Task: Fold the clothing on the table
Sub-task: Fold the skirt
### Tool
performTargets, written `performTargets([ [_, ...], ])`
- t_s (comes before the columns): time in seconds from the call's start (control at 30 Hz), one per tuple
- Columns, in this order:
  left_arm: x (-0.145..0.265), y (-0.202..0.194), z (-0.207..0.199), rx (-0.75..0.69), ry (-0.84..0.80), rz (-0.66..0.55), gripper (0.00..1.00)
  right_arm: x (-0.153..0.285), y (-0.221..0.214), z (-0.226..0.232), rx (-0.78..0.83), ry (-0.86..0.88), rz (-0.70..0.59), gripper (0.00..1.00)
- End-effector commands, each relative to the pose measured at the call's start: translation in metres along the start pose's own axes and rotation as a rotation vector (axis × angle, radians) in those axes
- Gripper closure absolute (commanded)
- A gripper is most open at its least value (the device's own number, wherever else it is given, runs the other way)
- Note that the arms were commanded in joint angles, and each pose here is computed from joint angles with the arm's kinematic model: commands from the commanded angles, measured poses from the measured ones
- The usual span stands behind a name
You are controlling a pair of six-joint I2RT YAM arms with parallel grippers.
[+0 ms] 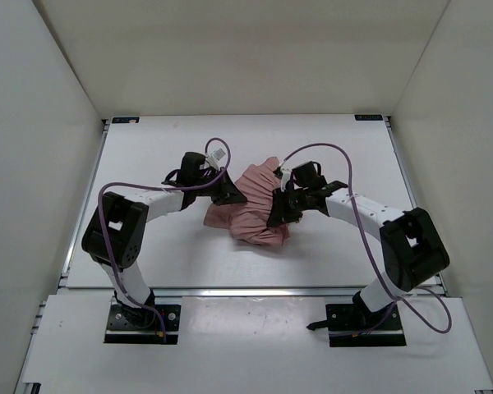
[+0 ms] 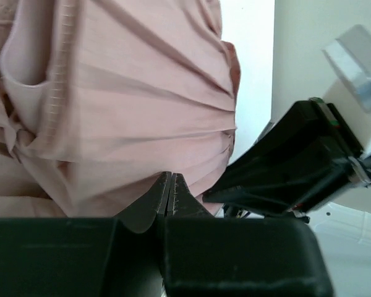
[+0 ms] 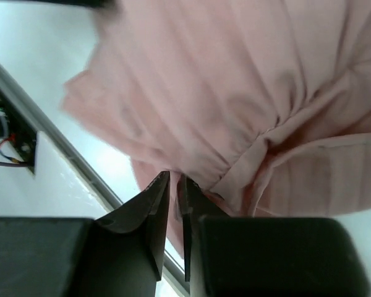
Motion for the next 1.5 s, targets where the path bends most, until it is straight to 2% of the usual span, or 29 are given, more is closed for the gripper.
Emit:
performTargets([
  [0.0, 0.002, 0.016, -0.023, -0.066, -0.052, -0.019, 0.96, 0.013, 0.034, 0.038, 0.081, 0.113, -0.131, 0.88],
  [0.13, 0.009, 0.026, -0.036, -0.092, -0.066, -0.035, 0.97, 0.037, 0.066, 0.051, 0.105, 0.141, -0.234, 0.76],
  [0.27, 0.015, 0.036, -0.059, -0.141, -0.100, -0.053, 1.00, 0.062, 0.092, 0.024, 0.073, 0.069, -0.342, 0.73],
  [0.3, 0.016, 0.037, -0.062, -0.154, -0.101, -0.061, 1.00, 0.064, 0.098, 0.009, 0.062, 0.026, -0.359, 0.76],
  [0.4, 0.009, 0.027, -0.066, -0.181, -0.080, -0.038, 1.00, 0.068, 0.107, -0.014, 0.038, -0.025, -0.356, 0.97],
  [0.47, -0.001, 0.011, -0.068, -0.198, -0.073, 0.001, 1.00, 0.059, 0.110, -0.021, 0.044, -0.029, -0.321, 1.00],
  [0.77, -0.019, -0.052, -0.015, -0.168, 0.097, 0.153, 1.00, 0.017, 0.130, -0.020, 0.095, 0.070, -0.280, 0.99],
  [0.93, -0.014, -0.077, 0.031, -0.113, 0.233, 0.209, 1.00, -0.020, 0.121, -0.047, 0.044, 0.066, -0.191, 1.00],
  [1.1, -0.006, -0.086, 0.053, -0.095, 0.291, 0.245, 1.00, -0.019, 0.121, -0.074, 0.010, 0.027, -0.199, 1.00],
  [1.3, 0.000, -0.066, 0.045, -0.099, 0.275, 0.236, 1.00, 0.000, 0.126, -0.088, -0.032, 0.020, -0.228, 0.99],
  [1.47, 0.015, -0.027, 0.011, -0.210, 0.254, 0.176, 1.00, 0.035, 0.151, -0.058, 0.037, 0.008, -0.317, 1.00],
])
Point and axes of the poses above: each gripper's point midway between its finger pads, its own x axis back along the fingers, its own z axis along the line the jaws close on, y = z × x, the point moved 2 cm from there along x, back along the fingers, and after that the axes turned 7 degrees about -x, right-handed, at the moved point
